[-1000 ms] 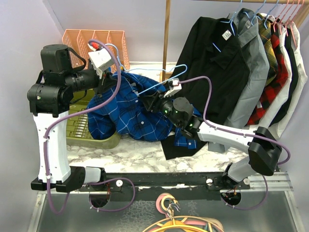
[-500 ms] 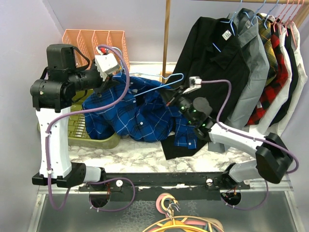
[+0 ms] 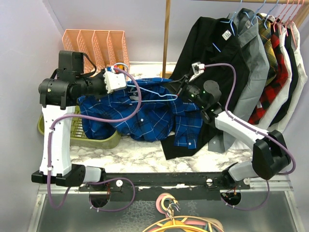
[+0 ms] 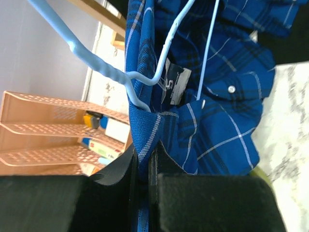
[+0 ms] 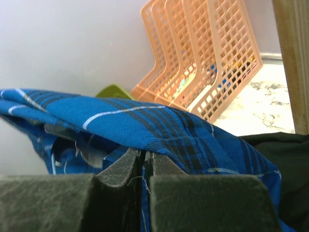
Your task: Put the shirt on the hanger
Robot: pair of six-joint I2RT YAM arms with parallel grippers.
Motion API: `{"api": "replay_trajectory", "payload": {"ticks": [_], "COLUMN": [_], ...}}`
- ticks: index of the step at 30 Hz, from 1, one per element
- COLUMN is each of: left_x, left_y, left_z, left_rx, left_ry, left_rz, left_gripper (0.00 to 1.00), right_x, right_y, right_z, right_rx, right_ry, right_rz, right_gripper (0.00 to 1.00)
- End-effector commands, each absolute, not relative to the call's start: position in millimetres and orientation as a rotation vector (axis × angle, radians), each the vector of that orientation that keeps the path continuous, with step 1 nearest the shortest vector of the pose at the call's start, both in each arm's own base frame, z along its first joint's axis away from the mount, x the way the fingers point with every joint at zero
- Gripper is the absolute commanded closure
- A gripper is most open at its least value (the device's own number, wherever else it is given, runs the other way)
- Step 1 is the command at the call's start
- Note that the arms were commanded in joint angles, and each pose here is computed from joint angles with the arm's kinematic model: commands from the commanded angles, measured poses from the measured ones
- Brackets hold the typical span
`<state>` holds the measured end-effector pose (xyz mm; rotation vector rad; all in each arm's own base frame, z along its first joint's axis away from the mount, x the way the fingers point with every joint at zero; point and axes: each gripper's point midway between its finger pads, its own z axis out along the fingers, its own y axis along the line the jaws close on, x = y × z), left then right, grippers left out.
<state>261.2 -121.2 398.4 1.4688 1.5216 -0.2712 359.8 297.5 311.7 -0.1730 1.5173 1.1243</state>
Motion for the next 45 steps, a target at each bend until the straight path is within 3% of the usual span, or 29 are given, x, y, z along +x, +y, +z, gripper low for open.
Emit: {"api": "replay_trajectory", "payload": {"ticks": [1, 5, 11, 22, 30, 39, 45], "left_x": [271, 291, 296, 303, 309, 322, 325], "left_y": [-86, -66, -61, -29, -29, -14, -23], "left_z": [419, 440, 471, 441, 468, 467, 477], "left_rx": [1.532, 1.482, 1.415, 1.564, 1.402, 1.337, 1.224], "left_ry": [1.424, 1.389, 1.305, 1.250, 1.226, 1.115, 1.172], "left_rz": [0.119, 0.340, 0.446, 0.771, 0.783, 1.009, 0.856], "left_gripper": [1.00, 1.00, 1.00, 1.00, 1.00, 1.00, 1.00], "right_x": [376, 375, 372, 364, 349, 329, 325], "right_y": [278, 273, 269, 227, 222, 211, 198], "right_z": [278, 271, 244, 251, 230, 216, 207], "right_rx": [-0.299, -0.391, -0.480, -0.490, -0.504, -0.489, -0.457], "right_ry": [1.674, 1.733, 1.964, 2.121, 2.283, 2.363, 2.351], "right_rz": [1.063, 1.043, 0.968, 0.682, 0.675, 0.653, 0.582], "right_gripper": [0.99, 0.99, 0.99, 0.99, 0.99, 0.99, 0.99]}}
